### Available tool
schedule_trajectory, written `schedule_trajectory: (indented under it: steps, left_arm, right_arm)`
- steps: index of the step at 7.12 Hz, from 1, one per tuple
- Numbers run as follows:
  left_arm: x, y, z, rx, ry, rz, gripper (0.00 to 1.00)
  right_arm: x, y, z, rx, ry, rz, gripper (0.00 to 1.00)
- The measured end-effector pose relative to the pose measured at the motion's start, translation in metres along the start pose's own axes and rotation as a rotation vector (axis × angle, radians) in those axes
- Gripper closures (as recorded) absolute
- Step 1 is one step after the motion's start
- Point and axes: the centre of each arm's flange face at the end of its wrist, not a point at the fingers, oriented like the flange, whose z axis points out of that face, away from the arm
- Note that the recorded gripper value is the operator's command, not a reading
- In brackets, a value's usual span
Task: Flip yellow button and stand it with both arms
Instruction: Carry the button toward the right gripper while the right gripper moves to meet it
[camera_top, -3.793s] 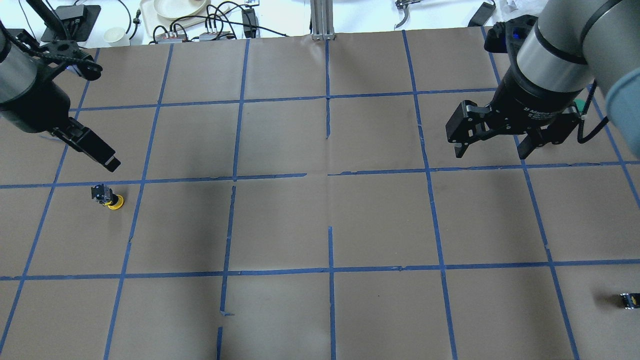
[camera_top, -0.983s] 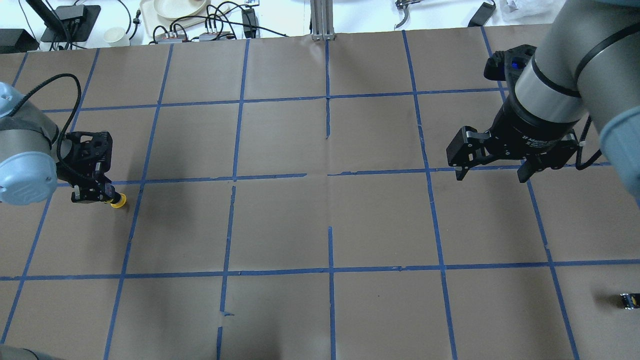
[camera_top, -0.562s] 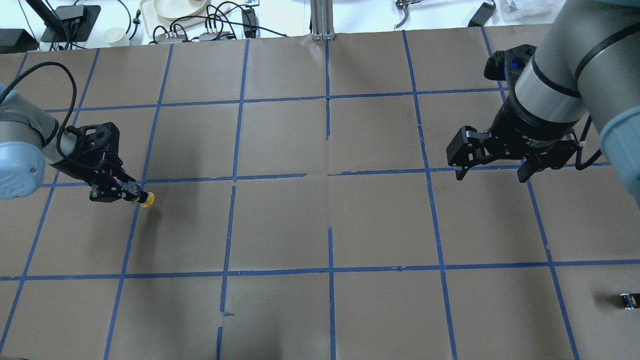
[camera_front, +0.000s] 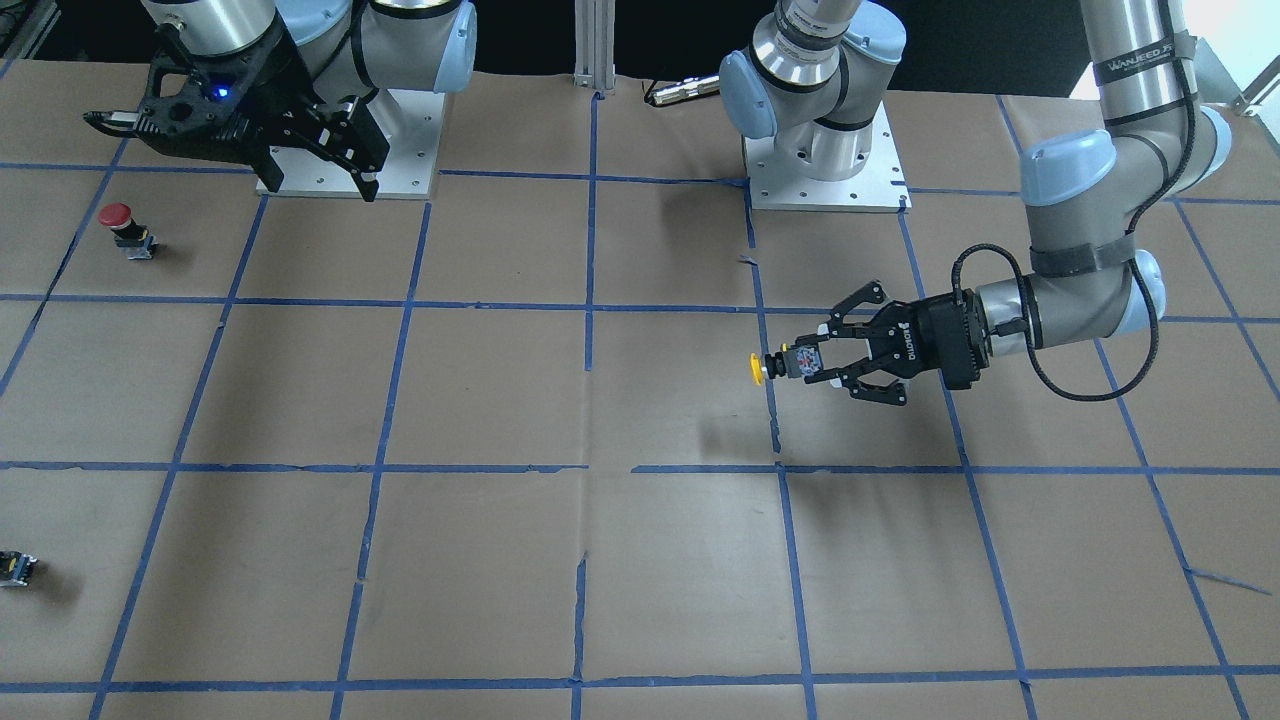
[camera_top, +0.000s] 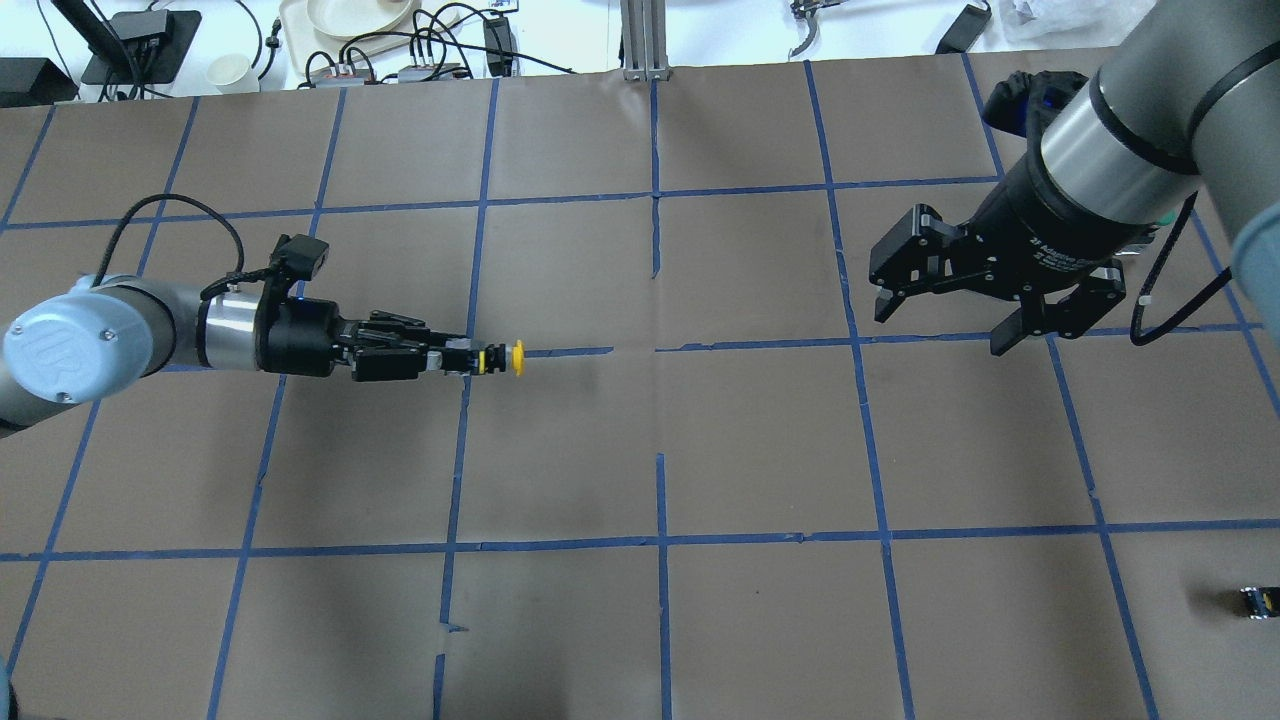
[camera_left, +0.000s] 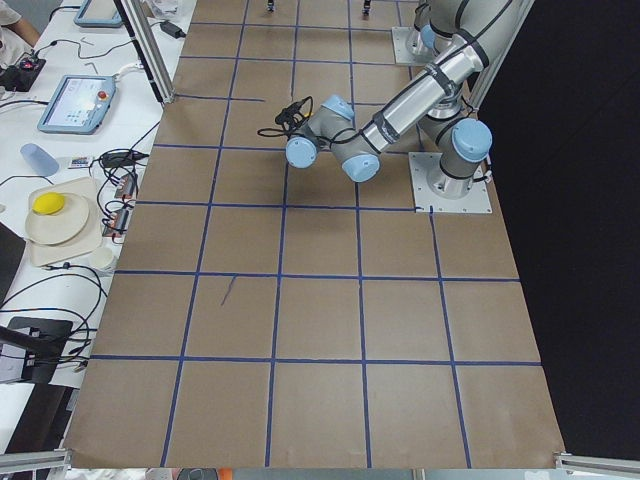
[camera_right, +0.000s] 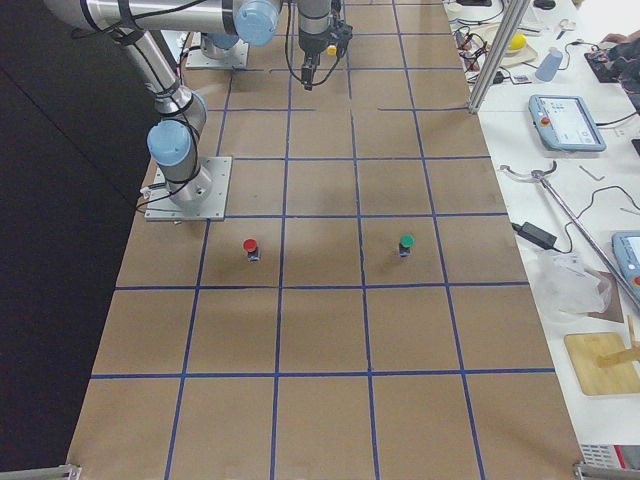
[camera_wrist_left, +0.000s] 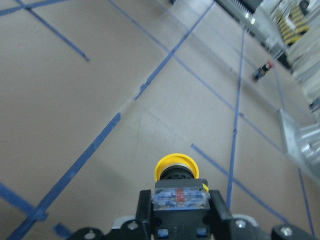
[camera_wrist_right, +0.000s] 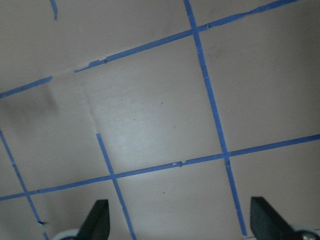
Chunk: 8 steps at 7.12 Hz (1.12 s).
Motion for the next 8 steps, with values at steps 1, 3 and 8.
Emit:
schedule_trajectory:
  steps: [1,3,8]
  left_arm:
    - [0.012,-0.004,0.04,0.115,0.053,-0.064,0.95]
    - [0.044,-0.019,0.121,0.289,0.129,-0.118,0.95]
    - [0.13,-0.037,0.25,0.556,0.266,-0.141,0.94]
  right_arm:
    - [0.006,-0.006,-0.003,-0.008,-0.065,0.048,0.0]
    - [0.002,-0.009,-0.006,-0.036,-0.208,0.103,0.0]
    - [0.008,-0.03,-0.01,-0.085,-0.433,0.218,0.0]
